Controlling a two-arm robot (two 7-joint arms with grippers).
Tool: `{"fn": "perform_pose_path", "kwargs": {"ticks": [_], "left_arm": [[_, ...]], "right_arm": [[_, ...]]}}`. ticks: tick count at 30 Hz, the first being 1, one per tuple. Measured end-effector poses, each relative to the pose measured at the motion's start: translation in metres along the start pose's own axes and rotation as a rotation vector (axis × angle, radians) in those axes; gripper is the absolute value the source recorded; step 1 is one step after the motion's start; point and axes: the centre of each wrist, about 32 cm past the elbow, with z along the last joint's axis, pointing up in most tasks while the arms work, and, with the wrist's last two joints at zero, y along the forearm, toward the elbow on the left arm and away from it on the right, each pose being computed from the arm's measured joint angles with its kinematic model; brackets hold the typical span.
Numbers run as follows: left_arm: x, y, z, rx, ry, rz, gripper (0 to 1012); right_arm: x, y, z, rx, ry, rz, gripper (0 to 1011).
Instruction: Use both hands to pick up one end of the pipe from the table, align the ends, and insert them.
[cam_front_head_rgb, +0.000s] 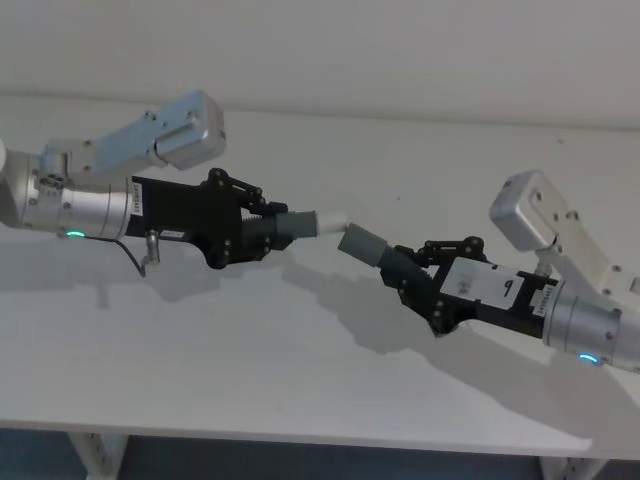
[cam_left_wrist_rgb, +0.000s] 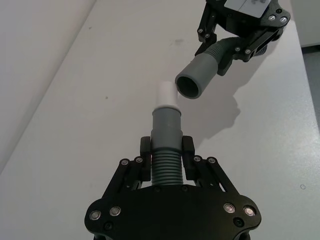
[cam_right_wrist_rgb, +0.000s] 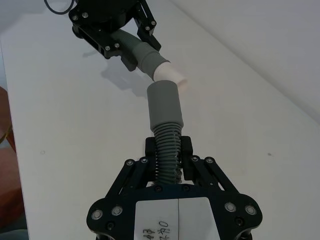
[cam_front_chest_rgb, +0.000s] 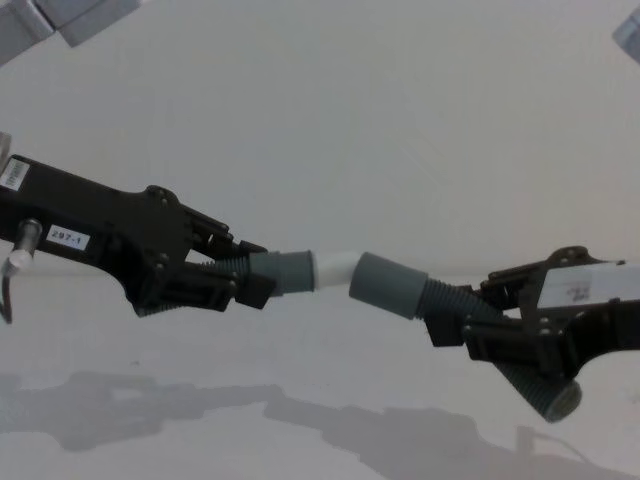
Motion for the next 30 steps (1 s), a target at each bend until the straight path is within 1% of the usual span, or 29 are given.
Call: {"fn": "perform_pose_path", "kwargs": {"ticks": [9, 15, 30], "left_arm": [[-0.0015, -0.003, -0.0002, -0.007, 0.002, -0.01, 351], [-0.0029, -0.0048, 0.001, -0.01, 0.0, -0.015, 351], [-0.007, -0.0053, 0.0046, -0.005, -0.01, -0.002, 351]], "right_arm": [[-0.001, 0.0017, 0.0006, -0.002, 0.006, -0.007, 278], [-0.0004, 0.0021, 0.0002, -0.005, 0.01, -0.012, 278], [0.0037, 0.0015, -0.0034, -0.027, 0.013, -0.021, 278]]}}
